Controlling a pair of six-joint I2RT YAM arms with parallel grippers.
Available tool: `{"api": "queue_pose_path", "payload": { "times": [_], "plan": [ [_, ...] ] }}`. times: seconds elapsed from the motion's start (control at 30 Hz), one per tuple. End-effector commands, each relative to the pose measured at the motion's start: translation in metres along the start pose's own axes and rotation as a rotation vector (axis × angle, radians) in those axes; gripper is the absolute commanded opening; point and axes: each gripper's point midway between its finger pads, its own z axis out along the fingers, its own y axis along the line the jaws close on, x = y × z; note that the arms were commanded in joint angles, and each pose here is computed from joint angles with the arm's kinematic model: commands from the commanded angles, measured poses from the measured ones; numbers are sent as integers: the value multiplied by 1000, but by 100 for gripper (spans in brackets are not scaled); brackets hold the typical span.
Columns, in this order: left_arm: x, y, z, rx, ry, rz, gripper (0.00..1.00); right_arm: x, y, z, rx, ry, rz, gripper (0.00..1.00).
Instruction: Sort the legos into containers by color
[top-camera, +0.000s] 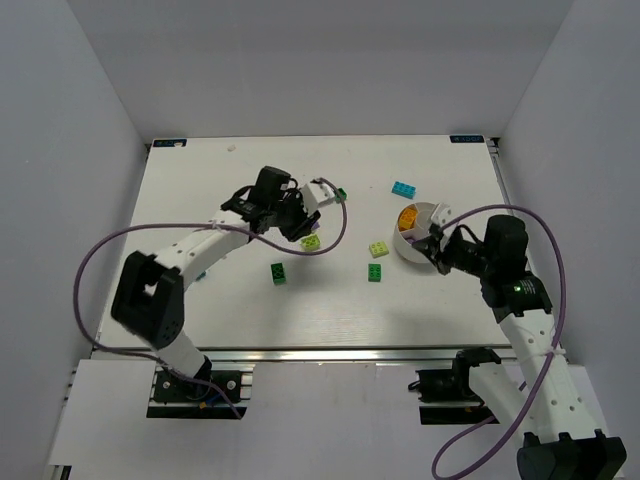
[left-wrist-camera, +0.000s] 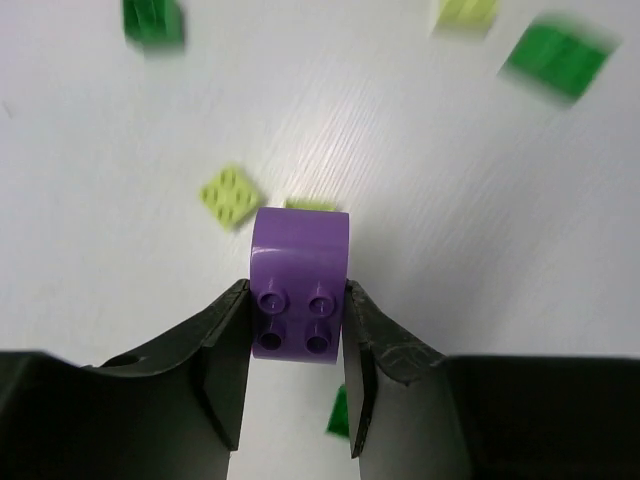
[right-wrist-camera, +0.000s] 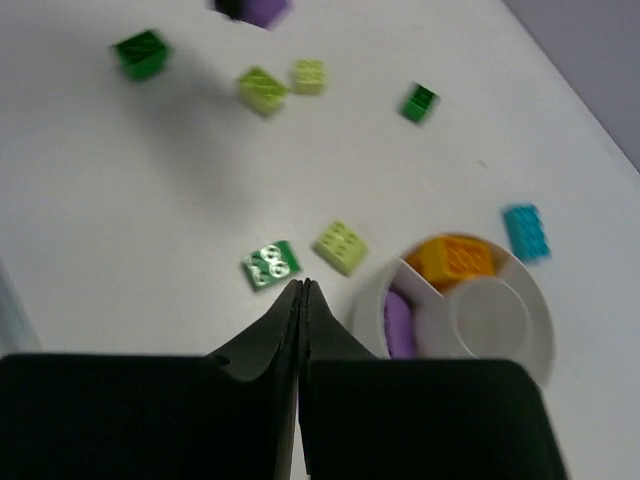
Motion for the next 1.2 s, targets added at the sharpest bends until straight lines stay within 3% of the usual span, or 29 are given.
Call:
{"api": "queue_pose_path", "payload": {
  "times": [0.0,0.03,0.1,0.13,0.2,0.23,0.3,0.33,0.53,0.57,0.6,0.67,0.7,0.73,0.83,1.0,1.17],
  "plan": [
    [-85,-43,-45,154,-393,-13,10,-18,-86,-22,459,-14,140,0],
    [-115,-64,-60,275,-561,12,10,-16,-103,-32,583,-14,237,0],
    [-118,-88,-66,365,-672,-43,10,-16,-115,-40,652,-19,282,0],
    [-148,-90,-86,359,-856,35,10,-19,-120,-44,689,-38,321,0],
    [-142,-108,-81,467,-909,-114,10,-19,-127,-49,721,-40,346,0],
    [-161,-110,-97,468,-1036,-56,10,-21,-128,-52,729,-43,356,0],
    [-164,-112,-78,538,-1035,-187,9,-26,-130,-55,733,-56,365,0],
    [-182,-115,-85,558,-1098,-156,9,-28,-132,-57,736,-58,368,0],
    [-224,-124,-47,574,-1146,-249,6,-57,-131,-62,686,-90,408,0],
    [-227,-131,-41,567,-1141,-222,7,-55,-120,-57,614,-64,441,27],
    [-227,-132,-29,552,-1104,-232,7,-66,-118,-54,559,-59,452,44],
    [-227,-130,-18,490,-1081,-159,7,-75,-94,-40,369,-37,495,65],
    [-226,-135,-13,476,-1057,-133,8,-61,-82,-30,283,32,578,70],
    [-219,-139,-2,455,-1006,-132,8,-74,-72,-27,197,18,589,73],
    [-212,-144,8,380,-947,-32,10,-66,-56,-14,58,64,735,72],
    [-213,-144,13,274,-898,69,10,-51,-55,-3,34,105,867,56],
    [-223,-144,13,212,-895,116,12,-35,-47,2,9,158,935,55]
  ]
}}
